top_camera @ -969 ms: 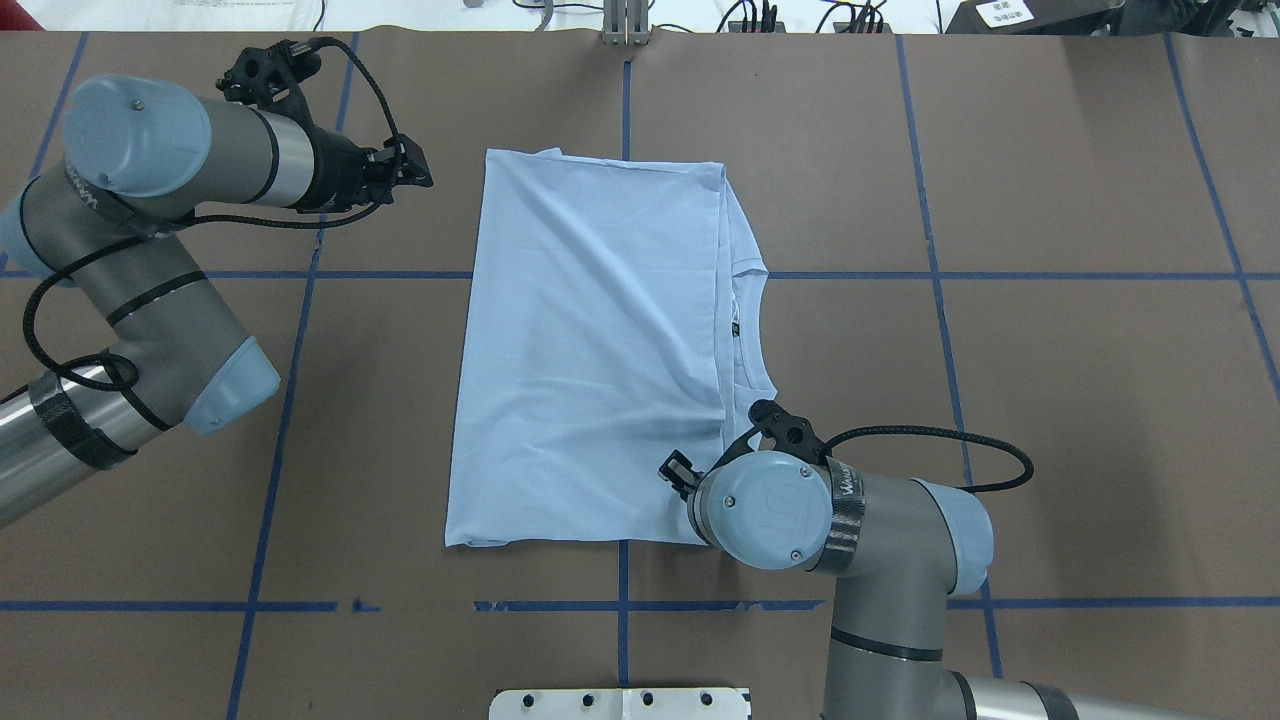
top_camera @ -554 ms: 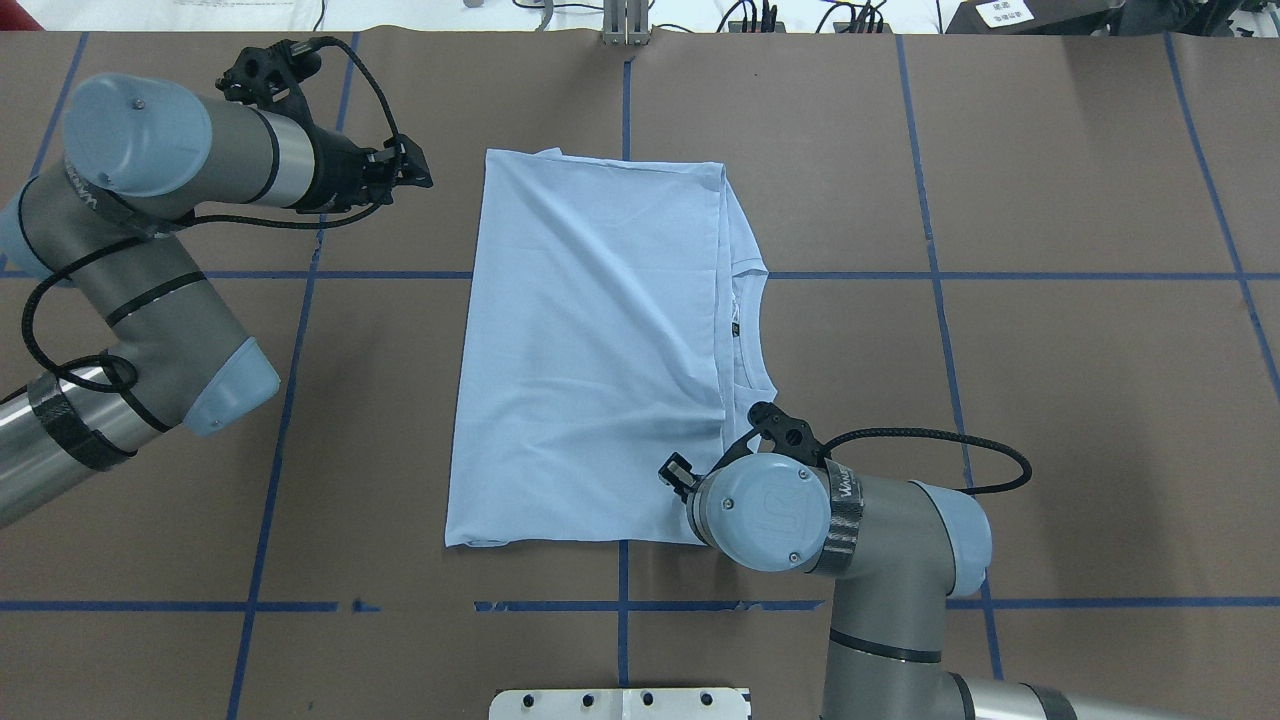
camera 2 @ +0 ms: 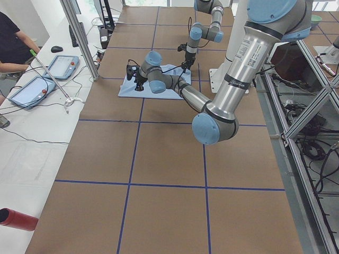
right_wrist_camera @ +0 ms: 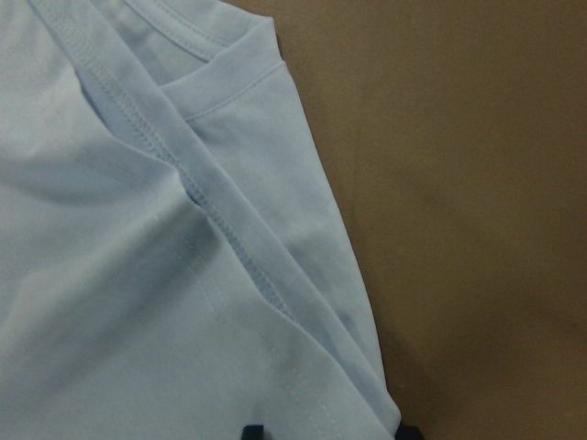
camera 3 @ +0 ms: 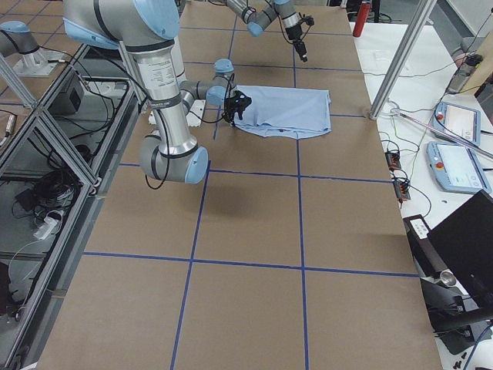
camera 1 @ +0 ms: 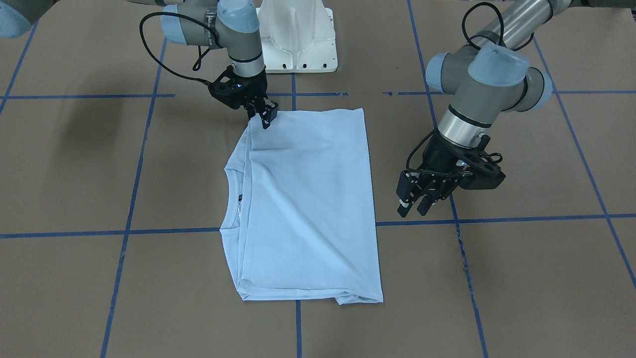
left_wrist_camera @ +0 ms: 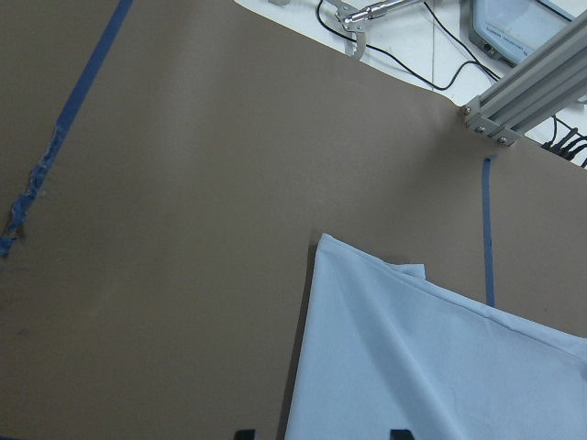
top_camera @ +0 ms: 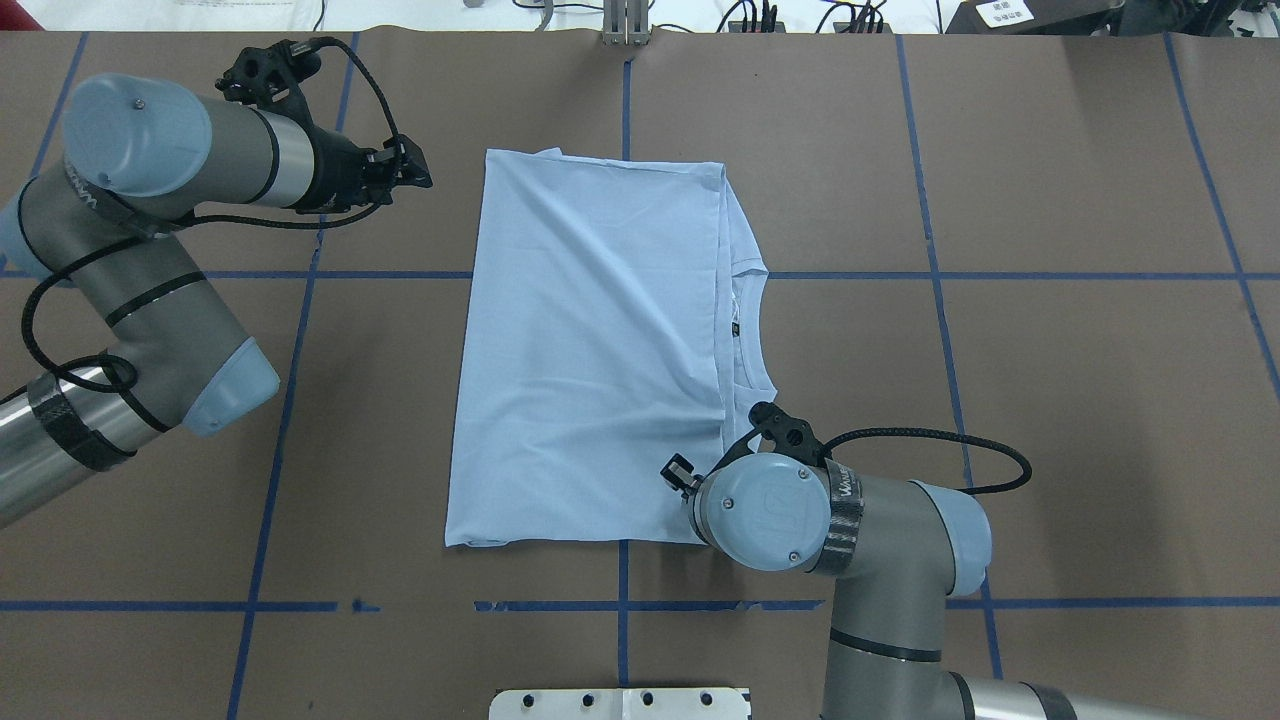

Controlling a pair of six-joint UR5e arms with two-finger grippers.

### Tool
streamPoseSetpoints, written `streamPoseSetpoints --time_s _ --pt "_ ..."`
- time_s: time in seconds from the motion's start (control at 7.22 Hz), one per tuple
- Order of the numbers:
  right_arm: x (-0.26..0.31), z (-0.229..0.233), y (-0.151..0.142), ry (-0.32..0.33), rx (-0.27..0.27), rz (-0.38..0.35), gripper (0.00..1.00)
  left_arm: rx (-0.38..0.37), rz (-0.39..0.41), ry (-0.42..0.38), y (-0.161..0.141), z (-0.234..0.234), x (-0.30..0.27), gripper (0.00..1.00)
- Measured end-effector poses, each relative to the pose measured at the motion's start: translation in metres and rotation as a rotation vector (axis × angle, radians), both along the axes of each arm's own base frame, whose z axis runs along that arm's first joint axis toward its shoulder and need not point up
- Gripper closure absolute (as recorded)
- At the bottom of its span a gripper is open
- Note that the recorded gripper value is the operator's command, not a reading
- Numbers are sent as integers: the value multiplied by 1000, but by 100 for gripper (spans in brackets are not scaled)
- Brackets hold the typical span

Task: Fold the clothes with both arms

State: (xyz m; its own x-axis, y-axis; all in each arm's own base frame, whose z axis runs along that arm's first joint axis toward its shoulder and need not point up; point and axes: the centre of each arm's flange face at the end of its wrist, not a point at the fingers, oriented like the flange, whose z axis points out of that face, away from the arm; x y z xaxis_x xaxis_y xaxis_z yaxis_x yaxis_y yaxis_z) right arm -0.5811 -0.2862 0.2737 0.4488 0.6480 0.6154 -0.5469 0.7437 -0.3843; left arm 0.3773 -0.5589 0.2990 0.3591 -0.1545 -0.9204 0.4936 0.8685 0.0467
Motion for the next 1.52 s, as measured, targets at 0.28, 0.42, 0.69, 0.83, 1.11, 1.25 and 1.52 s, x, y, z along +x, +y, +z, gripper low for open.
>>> streamPoseSetpoints --time_s 0.28,0.42,0.69,0.83,1.11,1.25,1.52 --pt "1 -2 -3 -2 5 0 100 1 -2 0 0 0 -1 42" --pt "3 -3 -5 -4 6 2 100 -1 -2 -1 0 1 -1 42" --pt "7 -6 -10 -12 6 7 100 -2 -1 -2 1 3 -1 42" --pt "13 -11 -11 -25 7 8 100 -2 -1 -1 1 2 -2 42" --pt "39 -13 -4 -55 -2 -6 100 -54 -7 56 29 -2 -3 37" --pt "55 -8 2 -62 -9 -16 100 -117 -11 111 67 -3 4 33" --pt "70 -2 8 -63 -15 -24 100 -267 -44 188 166 4 54 32"
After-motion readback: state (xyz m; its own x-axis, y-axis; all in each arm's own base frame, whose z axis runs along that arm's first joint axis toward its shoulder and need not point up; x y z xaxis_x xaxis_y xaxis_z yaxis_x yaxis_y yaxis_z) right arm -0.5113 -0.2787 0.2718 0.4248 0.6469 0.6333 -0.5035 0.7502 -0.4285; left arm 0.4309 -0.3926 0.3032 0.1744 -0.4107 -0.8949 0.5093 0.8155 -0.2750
